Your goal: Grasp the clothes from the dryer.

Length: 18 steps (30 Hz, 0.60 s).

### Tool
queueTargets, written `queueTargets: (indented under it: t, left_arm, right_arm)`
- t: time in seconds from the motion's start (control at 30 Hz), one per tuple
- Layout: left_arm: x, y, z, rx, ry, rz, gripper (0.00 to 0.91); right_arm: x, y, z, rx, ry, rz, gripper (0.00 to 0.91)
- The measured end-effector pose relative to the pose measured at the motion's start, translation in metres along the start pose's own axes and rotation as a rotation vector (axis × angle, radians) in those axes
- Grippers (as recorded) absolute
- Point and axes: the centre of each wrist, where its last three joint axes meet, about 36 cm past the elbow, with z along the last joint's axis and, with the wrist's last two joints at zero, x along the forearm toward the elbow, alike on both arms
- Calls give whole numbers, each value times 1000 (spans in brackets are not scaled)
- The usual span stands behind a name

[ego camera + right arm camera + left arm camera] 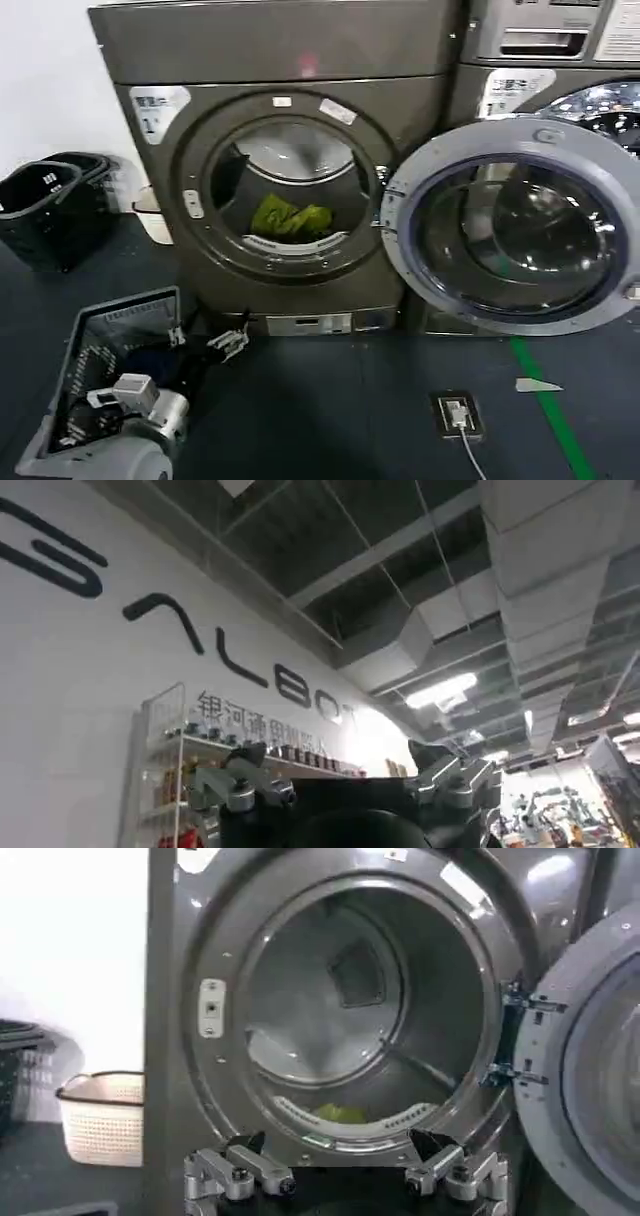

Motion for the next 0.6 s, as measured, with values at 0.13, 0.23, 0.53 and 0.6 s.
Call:
queueTargets:
  t: [0.13,0.23,0.53,0.6]
  left_arm:
    - [2,0,0,-4,-2,0,907]
    - [4,-1,-2,-6,-6,2,907]
    - [7,-2,-4,-10,-24,19,907]
    - [7,-2,-5,-15,-29,15,907]
  right_arm:
    - [1,0,0,0,0,-3,907]
    - [1,0,-2,0,-4,-5,907]
    - [0,8,-4,10,-28,-32,907]
    - [0,9,-5,9,-41,-37,907]
